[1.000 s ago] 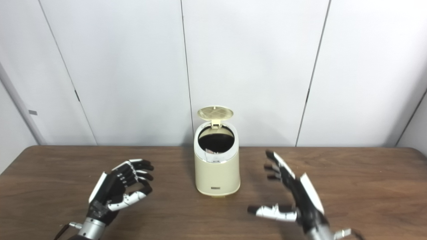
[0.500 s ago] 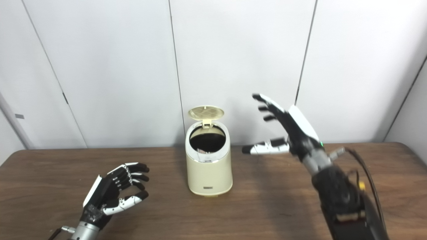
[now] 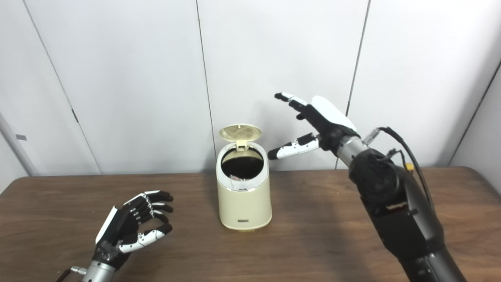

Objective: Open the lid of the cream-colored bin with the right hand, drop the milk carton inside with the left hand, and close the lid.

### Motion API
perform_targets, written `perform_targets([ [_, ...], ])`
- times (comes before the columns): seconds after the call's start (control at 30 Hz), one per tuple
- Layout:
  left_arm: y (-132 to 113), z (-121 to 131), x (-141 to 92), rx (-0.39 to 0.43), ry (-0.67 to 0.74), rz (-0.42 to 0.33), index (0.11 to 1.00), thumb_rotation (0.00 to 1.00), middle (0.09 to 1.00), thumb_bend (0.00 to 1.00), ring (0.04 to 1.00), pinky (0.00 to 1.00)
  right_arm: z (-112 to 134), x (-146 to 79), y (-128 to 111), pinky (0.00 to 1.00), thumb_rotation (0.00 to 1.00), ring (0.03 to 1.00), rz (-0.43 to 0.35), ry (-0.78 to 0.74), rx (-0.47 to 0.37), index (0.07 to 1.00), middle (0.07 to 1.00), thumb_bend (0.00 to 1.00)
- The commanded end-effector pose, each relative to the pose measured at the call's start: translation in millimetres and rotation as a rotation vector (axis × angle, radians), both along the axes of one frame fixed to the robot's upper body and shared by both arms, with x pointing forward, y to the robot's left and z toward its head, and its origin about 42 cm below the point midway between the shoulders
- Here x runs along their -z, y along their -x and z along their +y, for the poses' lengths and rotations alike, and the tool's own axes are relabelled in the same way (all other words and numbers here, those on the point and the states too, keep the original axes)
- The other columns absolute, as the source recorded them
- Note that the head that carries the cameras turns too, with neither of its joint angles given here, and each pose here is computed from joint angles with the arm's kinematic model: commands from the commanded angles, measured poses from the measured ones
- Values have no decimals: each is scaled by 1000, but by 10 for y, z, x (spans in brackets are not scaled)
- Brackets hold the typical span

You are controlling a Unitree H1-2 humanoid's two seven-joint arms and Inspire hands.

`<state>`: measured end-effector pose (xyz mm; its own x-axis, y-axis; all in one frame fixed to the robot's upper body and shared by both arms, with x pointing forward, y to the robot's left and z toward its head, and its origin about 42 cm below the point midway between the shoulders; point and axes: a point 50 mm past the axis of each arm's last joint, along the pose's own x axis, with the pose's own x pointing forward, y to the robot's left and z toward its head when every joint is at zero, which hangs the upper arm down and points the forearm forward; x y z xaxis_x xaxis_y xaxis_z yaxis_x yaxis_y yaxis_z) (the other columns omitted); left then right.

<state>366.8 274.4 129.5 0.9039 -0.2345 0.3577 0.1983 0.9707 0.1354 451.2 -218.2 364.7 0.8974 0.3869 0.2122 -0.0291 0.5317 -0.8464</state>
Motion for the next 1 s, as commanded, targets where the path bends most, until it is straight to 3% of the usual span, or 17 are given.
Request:
perform_targets([
  [0.0,95,-97,204,0,45,37,711,74,707,658,623,509,127,-402,-40,736,400,915,-94,31,-33,928,939,782],
  [0.07,96,-106,209,2,49,38,711,76,709,662,629,515,199,-425,-68,753,460,915,-87,69,-33,921,932,788],
  [0.17,96,-113,211,3,50,39,715,78,711,663,632,516,289,-433,-92,869,544,988,-69,100,-46,925,963,783],
  [0.27,95,-120,204,6,51,36,717,83,713,662,628,509,345,-408,-99,918,565,999,-62,108,-78,918,955,789],
  [0.57,106,-119,198,8,47,33,719,82,717,661,631,509,460,-337,-49,902,564,1000,-66,154,-136,903,944,797],
  [0.97,116,-124,207,19,68,35,713,80,713,658,623,492,418,-285,150,912,545,1000,-65,210,-202,890,929,765],
])
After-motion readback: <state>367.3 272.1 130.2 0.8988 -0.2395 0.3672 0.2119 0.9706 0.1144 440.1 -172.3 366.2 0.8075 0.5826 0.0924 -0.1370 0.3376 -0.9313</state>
